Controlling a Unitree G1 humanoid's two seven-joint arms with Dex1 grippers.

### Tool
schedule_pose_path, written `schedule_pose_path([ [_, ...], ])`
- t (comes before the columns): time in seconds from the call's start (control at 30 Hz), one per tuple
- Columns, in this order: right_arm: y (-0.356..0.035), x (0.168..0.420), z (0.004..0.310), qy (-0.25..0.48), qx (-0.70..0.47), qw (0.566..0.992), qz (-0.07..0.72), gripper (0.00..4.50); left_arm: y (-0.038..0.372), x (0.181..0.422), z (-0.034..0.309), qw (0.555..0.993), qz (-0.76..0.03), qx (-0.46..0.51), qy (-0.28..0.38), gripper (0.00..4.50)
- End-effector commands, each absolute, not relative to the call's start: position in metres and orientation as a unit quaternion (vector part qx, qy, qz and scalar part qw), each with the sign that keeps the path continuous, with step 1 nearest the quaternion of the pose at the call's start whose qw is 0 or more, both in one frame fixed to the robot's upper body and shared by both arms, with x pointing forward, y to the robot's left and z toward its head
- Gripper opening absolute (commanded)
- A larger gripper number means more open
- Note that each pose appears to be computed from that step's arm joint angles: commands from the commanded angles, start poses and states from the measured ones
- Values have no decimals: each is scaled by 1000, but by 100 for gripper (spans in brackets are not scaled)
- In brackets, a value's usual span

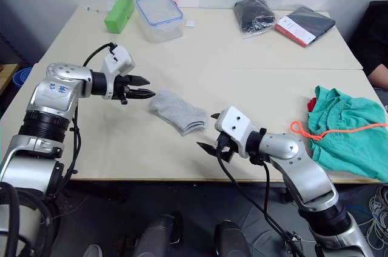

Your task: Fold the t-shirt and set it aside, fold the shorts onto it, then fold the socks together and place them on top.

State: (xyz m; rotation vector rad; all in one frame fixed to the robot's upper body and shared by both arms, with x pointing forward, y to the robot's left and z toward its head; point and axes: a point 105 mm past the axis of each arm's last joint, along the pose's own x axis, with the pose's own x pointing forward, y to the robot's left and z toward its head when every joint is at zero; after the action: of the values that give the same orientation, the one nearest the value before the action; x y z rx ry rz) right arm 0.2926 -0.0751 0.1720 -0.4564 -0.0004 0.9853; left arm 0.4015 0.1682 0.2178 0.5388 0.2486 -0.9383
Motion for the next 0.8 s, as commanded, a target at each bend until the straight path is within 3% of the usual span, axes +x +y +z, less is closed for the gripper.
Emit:
schedule_pose_path([
  [0.03,-63,301,182,-19,-207,860,465,407,157,395,242,838,-463,285,51,200],
  [0.1,-53,315,182,-14,-193,868,458,356,144,398,235,825,-471,310,43,150],
  [0.27,-28,347,182,-6,-184,881,437,173,122,407,209,797,-489,352,48,0],
  [0.43,-3,366,174,8,-187,886,425,2,120,418,190,784,-478,389,74,0],
  [0.6,11,369,138,51,-215,880,421,2,126,423,171,783,-475,387,109,0],
  [0.7,3,365,108,86,-252,865,426,2,131,421,157,774,-480,392,128,0],
  [0.8,-14,364,99,100,-274,858,423,2,136,415,146,765,-488,396,143,0],
])
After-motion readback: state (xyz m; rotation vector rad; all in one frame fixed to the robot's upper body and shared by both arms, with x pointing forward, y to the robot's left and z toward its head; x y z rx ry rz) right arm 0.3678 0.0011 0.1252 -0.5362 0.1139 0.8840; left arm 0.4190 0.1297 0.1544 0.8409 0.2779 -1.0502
